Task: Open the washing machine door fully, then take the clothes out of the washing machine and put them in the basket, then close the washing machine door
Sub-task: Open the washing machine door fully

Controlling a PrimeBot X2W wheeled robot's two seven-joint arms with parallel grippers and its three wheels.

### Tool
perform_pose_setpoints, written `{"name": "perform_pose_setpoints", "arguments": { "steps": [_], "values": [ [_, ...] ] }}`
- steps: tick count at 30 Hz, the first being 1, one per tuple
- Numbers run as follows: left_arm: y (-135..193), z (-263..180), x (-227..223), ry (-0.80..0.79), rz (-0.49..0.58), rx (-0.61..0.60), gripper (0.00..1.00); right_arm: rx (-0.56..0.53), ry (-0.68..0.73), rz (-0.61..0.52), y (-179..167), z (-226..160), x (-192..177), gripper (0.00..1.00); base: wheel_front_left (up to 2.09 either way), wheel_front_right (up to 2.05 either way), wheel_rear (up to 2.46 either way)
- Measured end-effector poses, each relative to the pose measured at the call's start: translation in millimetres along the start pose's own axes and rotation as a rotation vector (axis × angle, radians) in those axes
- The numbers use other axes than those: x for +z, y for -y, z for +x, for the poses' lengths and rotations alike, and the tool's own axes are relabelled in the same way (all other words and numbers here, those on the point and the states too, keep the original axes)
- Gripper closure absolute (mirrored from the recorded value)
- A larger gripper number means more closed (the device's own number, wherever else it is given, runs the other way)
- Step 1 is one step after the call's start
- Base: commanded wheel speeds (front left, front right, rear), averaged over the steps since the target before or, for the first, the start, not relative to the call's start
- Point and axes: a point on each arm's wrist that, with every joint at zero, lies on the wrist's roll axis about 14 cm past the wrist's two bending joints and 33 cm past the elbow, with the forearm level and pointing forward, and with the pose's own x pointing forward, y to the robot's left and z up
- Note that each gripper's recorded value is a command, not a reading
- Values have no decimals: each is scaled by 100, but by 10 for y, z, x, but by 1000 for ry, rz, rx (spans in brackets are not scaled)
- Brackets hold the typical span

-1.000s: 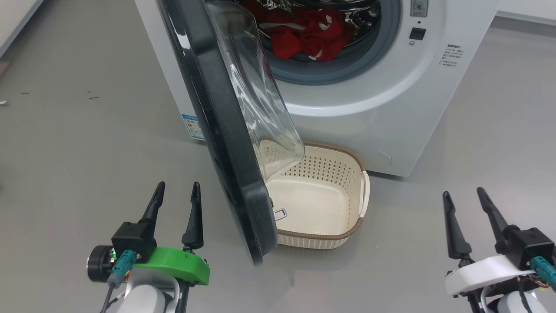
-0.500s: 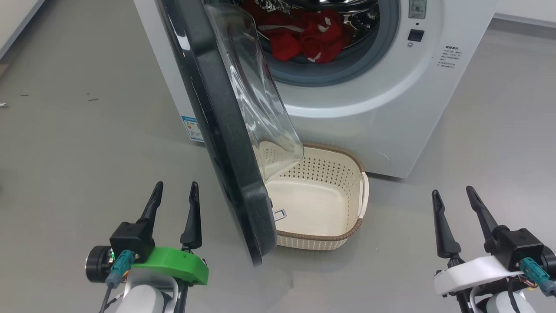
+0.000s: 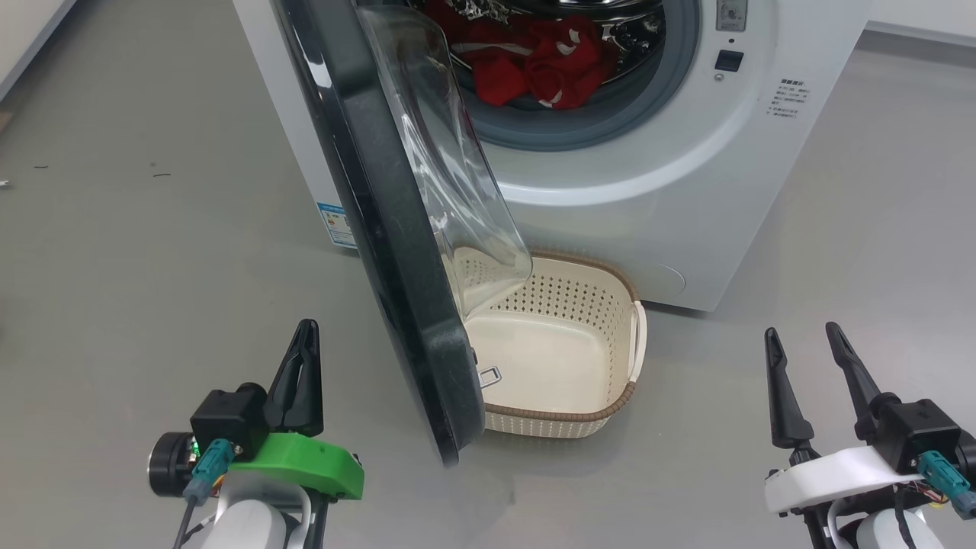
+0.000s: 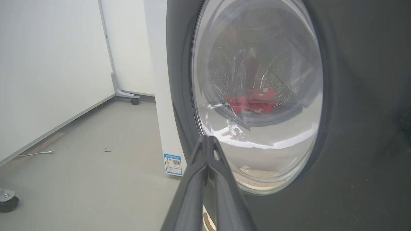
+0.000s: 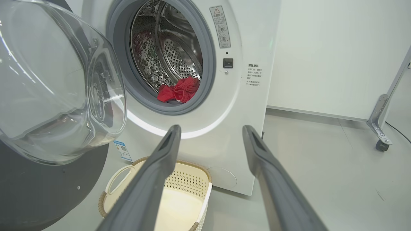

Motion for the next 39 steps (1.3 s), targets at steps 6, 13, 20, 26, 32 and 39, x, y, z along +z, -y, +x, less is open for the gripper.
{"name": "perform_pose_setpoints", "arguments": {
  "steps": [6,13,20,26,32,39],
  "values": [
    [1,-1,-3,-1,0,0,100,-6,4,-3,17,0,11,0,0,0,0],
    [2,-2,12,4,-1,-1,100,-10,12,-4,41,0,35,0,0,0,0],
    [-10,37,307,97,14,0,100,-12,19,-15,49,-4,58,0,0,0,0],
    [87,97,967,300,41,-31,100,-11,23,-9,33,-5,67,0,0,0,0],
    [344,-10,1731,547,71,-105,100,-11,26,-8,15,-11,77,0,0,0,0],
    [1036,-262,1933,632,39,-336,100,-17,27,-11,37,-25,80,0,0,0,0]
  ]
}}
